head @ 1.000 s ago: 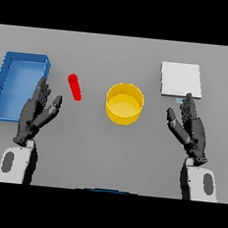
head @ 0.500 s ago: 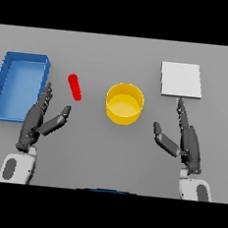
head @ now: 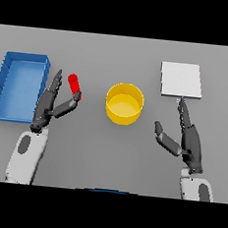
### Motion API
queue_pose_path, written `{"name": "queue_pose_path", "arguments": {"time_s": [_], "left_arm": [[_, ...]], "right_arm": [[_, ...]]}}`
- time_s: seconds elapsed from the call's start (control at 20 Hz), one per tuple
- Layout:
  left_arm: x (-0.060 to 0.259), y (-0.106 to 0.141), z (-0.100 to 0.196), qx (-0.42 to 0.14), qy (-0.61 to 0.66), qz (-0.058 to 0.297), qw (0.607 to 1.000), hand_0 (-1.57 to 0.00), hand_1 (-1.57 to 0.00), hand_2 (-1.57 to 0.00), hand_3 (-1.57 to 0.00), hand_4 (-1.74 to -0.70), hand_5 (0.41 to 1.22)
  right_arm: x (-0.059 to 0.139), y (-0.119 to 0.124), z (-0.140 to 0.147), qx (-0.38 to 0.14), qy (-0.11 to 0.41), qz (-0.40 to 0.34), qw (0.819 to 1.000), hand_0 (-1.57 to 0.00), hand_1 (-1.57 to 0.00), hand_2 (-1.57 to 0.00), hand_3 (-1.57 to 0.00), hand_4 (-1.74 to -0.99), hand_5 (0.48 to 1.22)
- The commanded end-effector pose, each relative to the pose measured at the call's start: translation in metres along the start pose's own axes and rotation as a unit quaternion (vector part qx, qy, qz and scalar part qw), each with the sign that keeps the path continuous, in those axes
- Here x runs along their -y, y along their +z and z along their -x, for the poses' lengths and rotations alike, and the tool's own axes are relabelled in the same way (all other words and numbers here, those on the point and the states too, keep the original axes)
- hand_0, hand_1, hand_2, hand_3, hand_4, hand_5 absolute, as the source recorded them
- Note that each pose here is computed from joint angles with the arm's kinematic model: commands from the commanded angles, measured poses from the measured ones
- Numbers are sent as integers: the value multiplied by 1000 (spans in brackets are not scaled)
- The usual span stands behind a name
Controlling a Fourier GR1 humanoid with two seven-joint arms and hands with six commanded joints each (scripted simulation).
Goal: Pick up the red beaker and tilt it to pour out 1 green nut into yellow bowl. Pick up the yellow bowl and place it on the metallic measuring scale.
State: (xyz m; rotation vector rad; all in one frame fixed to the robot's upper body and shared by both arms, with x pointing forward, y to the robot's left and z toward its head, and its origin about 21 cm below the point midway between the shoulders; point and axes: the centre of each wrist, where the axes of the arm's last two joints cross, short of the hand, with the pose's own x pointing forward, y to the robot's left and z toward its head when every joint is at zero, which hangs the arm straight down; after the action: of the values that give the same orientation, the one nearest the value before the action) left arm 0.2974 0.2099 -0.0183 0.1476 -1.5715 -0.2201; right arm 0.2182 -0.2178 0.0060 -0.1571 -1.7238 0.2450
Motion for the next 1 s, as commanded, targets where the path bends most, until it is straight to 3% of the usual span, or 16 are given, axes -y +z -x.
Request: {"name": "queue_pose_path", "arguments": {"time_s": [0.0,0.8,0.9,0.95], "left_arm": [[-1,-6,1,-1,-2,0,1000,1,1,1,1,-1154,629],[29,-67,6,26,-28,8,999,1,1,1,1,-1271,692],[33,-69,10,37,-23,-6,999,-93,-141,-150,-47,-1324,741],[34,-72,10,34,-18,-16,999,-322,-364,-358,-218,-1355,770]], "right_arm": [[1,2,2,-1,-1,1,1000,1,1,1,1,-1229,667],[3,-2,-2,-1,-4,0,1000,1,1,1,1,-1265,691],[6,-1,-2,-3,0,4,1000,1,1,1,1,-1255,691],[7,-1,-2,4,4,5,1000,1,1,1,1,-1252,690]]}}
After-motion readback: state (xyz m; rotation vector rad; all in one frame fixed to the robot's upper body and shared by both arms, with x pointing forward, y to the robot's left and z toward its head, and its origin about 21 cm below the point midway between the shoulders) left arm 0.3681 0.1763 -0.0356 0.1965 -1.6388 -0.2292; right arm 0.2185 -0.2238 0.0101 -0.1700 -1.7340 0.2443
